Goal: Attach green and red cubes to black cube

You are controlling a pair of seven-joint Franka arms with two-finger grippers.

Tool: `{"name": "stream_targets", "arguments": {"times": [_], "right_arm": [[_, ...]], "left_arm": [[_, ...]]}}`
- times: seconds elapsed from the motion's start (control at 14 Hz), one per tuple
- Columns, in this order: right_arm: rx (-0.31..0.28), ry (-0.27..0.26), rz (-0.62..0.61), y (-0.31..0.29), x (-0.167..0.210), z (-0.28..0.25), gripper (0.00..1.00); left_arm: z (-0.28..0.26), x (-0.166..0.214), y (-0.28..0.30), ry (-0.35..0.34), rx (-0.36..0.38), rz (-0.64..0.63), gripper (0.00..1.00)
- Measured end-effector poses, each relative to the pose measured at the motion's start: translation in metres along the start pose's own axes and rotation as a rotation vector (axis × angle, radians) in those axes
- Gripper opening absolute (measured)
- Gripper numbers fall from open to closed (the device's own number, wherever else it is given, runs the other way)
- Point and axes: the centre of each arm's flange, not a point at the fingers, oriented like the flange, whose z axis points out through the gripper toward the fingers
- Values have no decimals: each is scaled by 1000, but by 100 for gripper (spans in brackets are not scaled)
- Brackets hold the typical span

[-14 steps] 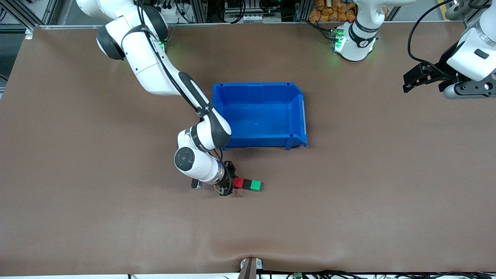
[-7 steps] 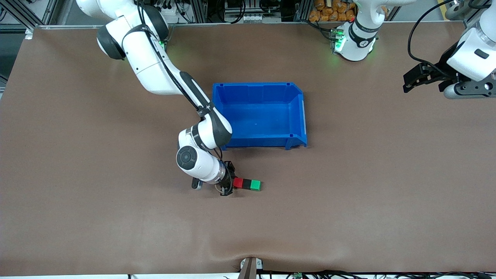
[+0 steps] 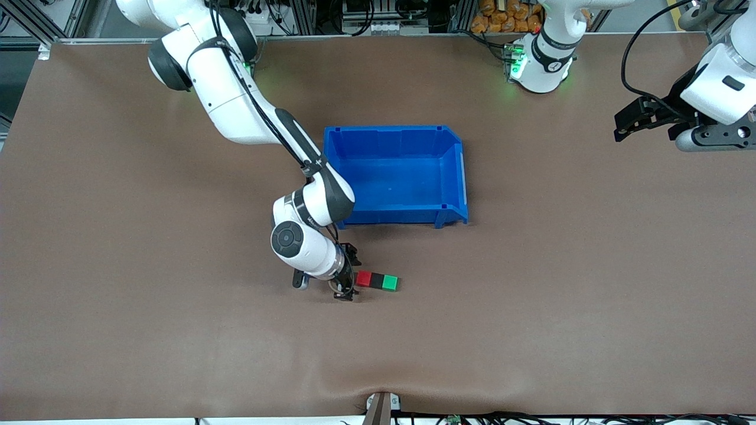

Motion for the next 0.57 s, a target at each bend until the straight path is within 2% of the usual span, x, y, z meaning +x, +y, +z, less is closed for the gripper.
{"name": "stream_targets", "arguments": {"times": [0.14,0.57], "right_arm": [[3,-1,-1,-1,-1,-2,99],[-5,11,-1,-5,1,-8,100]], "left_arm": [[1,1,0,-2,0,0,100],[1,1,-1,-1,0,-3,100]]}}
